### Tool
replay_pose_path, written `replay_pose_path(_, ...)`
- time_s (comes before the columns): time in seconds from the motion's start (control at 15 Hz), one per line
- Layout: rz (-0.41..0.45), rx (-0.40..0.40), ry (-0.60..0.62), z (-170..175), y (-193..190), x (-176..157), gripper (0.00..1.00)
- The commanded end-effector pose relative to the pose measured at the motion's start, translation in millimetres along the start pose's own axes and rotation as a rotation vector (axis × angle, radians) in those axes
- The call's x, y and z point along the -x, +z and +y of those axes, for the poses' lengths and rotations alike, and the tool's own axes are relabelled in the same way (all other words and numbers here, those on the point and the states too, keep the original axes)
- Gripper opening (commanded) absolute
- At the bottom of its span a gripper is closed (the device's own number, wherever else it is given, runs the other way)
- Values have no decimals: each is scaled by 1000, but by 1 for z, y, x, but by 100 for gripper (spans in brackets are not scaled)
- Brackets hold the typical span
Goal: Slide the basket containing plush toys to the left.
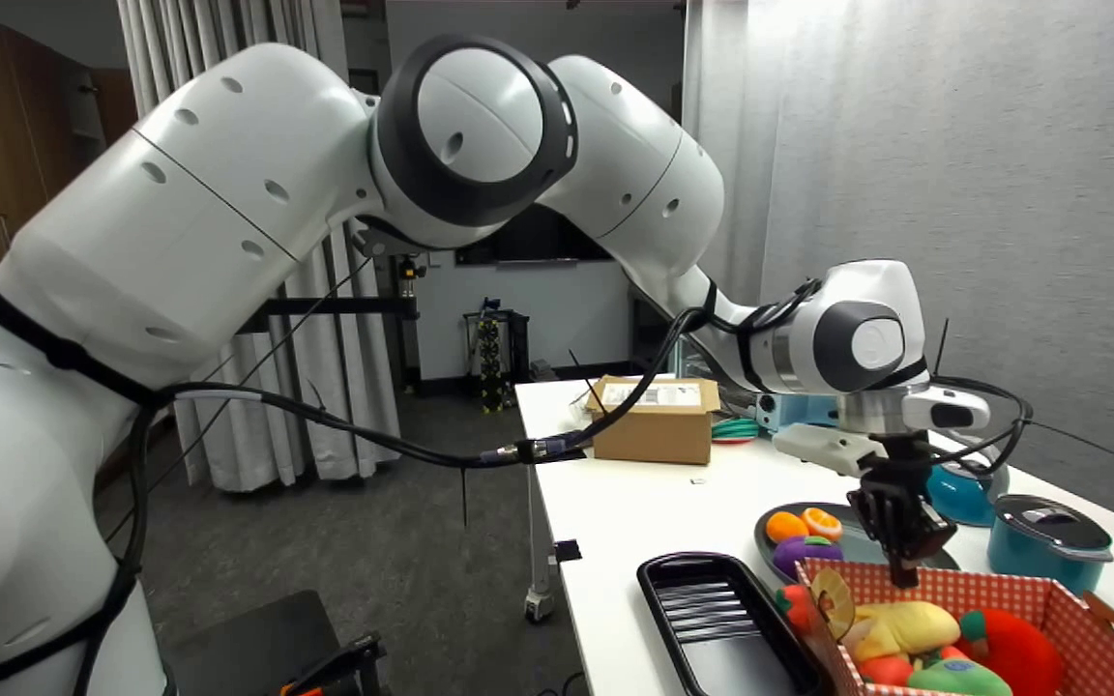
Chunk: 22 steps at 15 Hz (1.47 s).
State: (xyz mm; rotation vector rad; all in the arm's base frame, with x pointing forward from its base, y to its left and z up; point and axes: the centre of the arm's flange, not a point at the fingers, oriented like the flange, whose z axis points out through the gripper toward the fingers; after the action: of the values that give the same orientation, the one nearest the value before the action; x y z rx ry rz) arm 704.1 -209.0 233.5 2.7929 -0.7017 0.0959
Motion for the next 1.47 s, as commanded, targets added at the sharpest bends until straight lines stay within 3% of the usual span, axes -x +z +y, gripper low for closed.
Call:
replay_pose_path(0.0, -6, -85, -45, -5, -25, 6, 0)
replay_pose_path(0.47, 11, -133, -78, -22, -37, 5, 0)
replay_pose_path(0.93, 140, 1, -15, 25, -31, 0, 0)
replay_pose_path(1.13, 112, 61, 24, 41, -9, 5, 0)
replay_pose_path(1.4, 47, 132, 56, 37, 27, 21, 0)
